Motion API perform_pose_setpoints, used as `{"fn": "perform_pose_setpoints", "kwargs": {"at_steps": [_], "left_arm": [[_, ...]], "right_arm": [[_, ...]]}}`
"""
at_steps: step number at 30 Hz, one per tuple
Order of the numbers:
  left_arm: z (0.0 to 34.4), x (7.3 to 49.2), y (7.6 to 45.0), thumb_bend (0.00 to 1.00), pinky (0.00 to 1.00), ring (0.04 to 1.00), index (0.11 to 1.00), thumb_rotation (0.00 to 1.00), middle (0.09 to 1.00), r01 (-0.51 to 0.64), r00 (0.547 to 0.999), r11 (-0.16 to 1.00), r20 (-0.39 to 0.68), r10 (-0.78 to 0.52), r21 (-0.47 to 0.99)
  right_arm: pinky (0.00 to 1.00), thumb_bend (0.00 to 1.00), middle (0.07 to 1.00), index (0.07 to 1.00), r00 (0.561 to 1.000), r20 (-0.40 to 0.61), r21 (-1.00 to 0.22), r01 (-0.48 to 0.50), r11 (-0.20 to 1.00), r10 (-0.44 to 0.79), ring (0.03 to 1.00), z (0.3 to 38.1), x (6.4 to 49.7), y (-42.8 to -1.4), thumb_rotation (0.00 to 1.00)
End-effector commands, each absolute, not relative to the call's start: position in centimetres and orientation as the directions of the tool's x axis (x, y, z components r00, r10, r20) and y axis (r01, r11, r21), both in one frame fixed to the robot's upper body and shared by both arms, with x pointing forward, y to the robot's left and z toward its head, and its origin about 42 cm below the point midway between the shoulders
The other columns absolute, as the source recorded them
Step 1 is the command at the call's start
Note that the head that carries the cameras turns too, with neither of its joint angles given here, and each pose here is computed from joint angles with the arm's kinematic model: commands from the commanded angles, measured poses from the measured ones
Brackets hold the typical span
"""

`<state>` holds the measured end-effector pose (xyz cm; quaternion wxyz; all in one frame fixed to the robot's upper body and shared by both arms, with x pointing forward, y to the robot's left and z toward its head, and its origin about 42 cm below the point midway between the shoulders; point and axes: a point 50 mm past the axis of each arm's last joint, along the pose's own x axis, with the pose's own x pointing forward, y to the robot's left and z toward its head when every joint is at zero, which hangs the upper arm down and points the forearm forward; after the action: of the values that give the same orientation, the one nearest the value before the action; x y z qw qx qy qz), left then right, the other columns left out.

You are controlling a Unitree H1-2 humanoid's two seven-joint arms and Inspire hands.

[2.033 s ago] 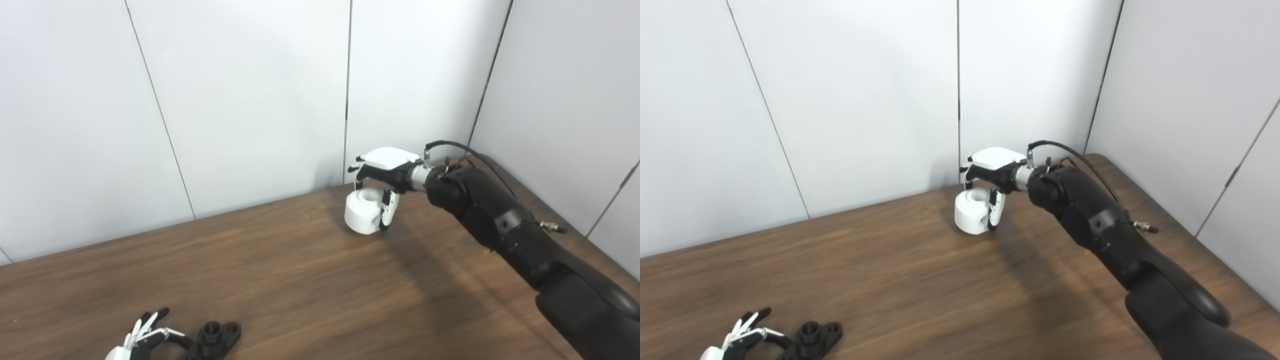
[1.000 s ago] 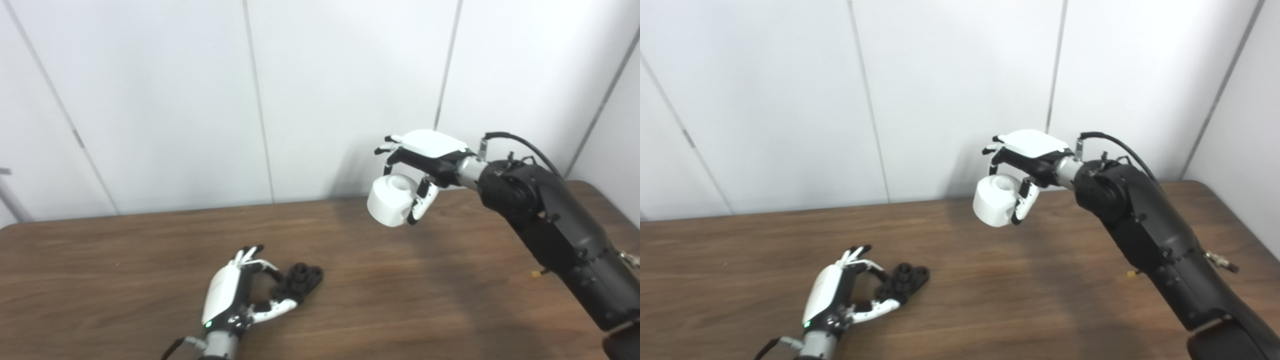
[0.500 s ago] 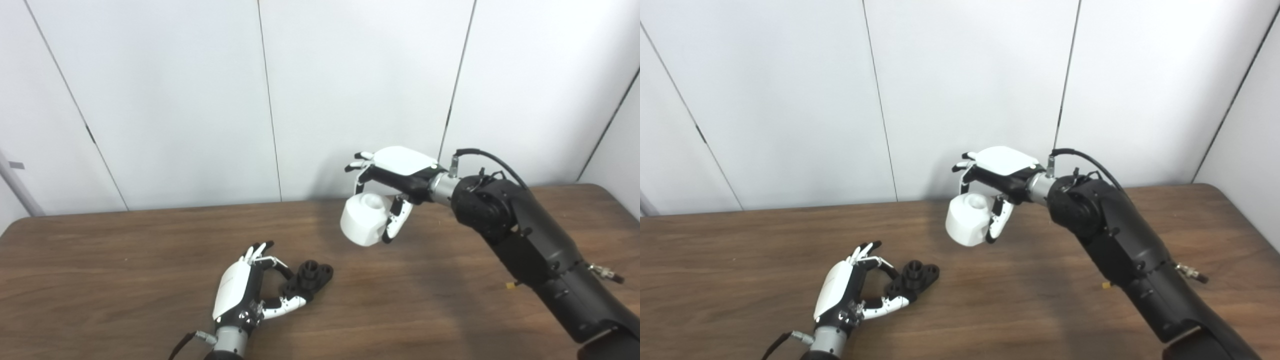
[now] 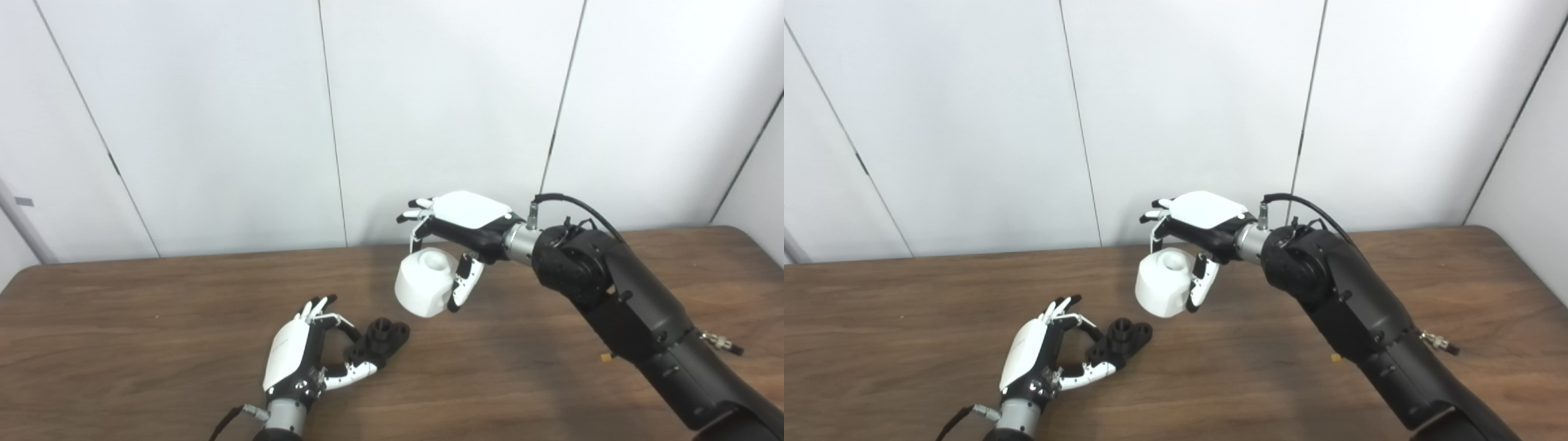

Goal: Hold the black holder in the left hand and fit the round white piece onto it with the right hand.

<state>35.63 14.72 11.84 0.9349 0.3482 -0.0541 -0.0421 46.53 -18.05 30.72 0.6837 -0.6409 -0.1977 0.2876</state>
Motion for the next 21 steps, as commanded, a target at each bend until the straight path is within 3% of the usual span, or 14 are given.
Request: {"fn": "perform_pose_setpoints", "kwargs": {"at_steps": [1, 21], "left_arm": [[10.2, 34.9, 13.3, 0.52, 1.0, 1.0, 0.48, 0.05, 0.939, 0.117, 0.989, 0.752, -0.008, -0.147, 0.648], [10.4, 34.4, 12.0, 0.52, 1.0, 1.0, 0.48, 0.05, 0.939, 0.127, 0.986, 0.75, 0.001, -0.167, 0.649]], "right_arm": [[1.0, 0.52, 0.932, 0.477, 0.745, -0.016, -0.998, -0.055, 0.038, 0.666, 1.0, 33.9, 46.5, -17.1, 0.13], [0.98, 0.52, 0.92, 0.477, 0.706, -0.02, -0.998, -0.06, 0.032, 0.708, 1.0, 33.3, 46.1, -15.4, 0.13]]}}
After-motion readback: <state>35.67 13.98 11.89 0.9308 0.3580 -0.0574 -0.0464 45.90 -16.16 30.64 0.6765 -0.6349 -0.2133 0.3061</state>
